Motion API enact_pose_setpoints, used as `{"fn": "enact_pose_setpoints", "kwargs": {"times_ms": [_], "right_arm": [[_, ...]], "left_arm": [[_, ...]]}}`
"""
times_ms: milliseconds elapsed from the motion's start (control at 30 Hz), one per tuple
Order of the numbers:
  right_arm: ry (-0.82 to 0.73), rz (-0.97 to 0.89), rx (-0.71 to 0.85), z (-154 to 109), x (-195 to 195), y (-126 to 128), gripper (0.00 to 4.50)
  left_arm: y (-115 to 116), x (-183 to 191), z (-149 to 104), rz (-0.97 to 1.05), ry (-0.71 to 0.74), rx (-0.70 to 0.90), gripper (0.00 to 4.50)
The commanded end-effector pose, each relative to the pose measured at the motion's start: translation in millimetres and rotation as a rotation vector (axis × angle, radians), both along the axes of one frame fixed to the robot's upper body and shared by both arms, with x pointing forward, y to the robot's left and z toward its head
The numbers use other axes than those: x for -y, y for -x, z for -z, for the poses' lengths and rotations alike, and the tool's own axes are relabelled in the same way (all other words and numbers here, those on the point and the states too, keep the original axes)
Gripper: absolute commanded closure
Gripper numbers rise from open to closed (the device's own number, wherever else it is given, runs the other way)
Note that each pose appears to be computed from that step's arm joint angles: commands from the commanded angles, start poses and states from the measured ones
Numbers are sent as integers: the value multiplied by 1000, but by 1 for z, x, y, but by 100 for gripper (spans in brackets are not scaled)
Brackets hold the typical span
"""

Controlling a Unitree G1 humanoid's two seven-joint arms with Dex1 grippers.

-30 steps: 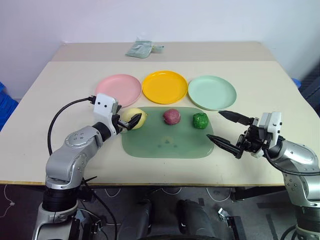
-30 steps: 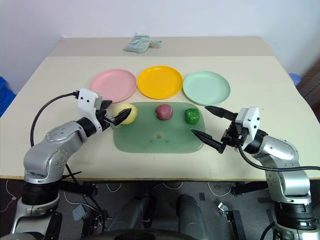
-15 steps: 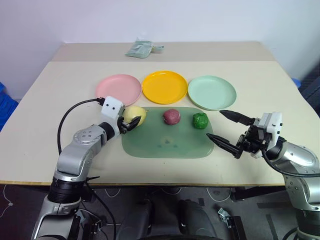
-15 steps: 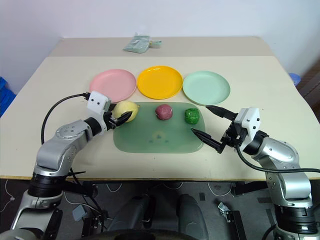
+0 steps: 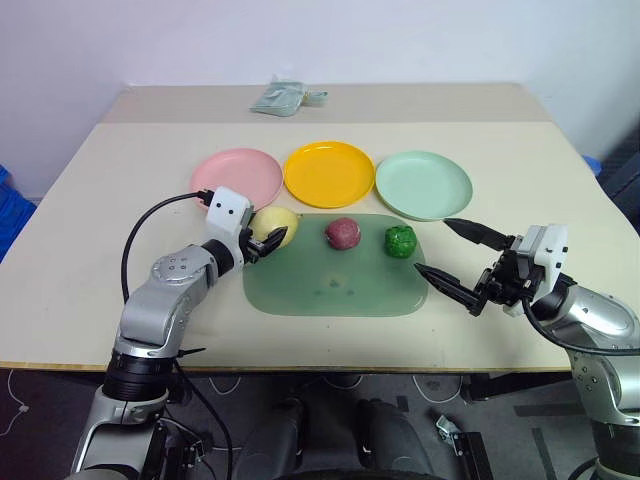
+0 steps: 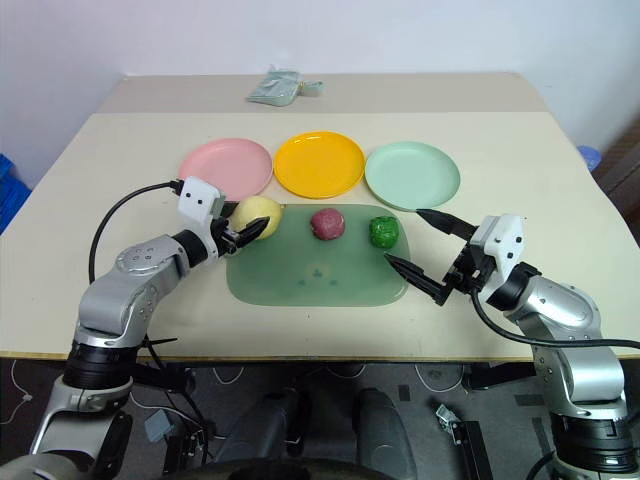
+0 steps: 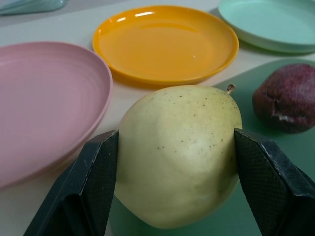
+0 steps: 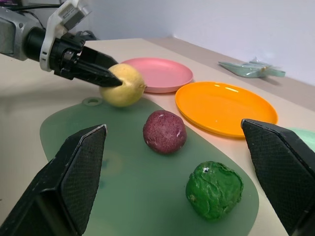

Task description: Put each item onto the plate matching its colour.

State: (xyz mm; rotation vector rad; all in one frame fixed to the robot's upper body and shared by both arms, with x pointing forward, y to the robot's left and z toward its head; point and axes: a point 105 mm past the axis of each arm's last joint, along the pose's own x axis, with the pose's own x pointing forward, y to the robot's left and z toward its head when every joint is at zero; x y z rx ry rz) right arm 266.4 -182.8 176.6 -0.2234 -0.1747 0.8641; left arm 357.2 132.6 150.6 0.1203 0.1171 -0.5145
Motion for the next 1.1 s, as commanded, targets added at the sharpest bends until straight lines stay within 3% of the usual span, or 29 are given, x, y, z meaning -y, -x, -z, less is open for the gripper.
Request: {"fn": "enact_pose_setpoints", "kwargs": {"times_ms": [33,233,367,467,600,867,967,1100], "right_arm": [[2,5,60,-11,0,2,0],[-28,45,76,-14,2,-1,0],[-30,74,97,-16,0,0,0],[-32,88,105,-18,1,0,0],[-19,109,124,-20,4,-1,0],[-7,124,146,-22,8,0,0],[-9,131,144,-21,9,2,0],[-22,143,139,-19,11,4,0]], "left_arm": [[-15,-5,-43,-52,18,148,144],[-81,10,-59,-235,-28,172,144],[-108,67,-85,-178,32,236,144],[-115,91,-93,-144,53,259,144],[-119,114,-82,-135,15,217,144],[-119,120,-63,-171,-40,191,144],[-118,119,-54,-174,-56,176,21],[-116,122,-59,-140,-3,193,6]]}}
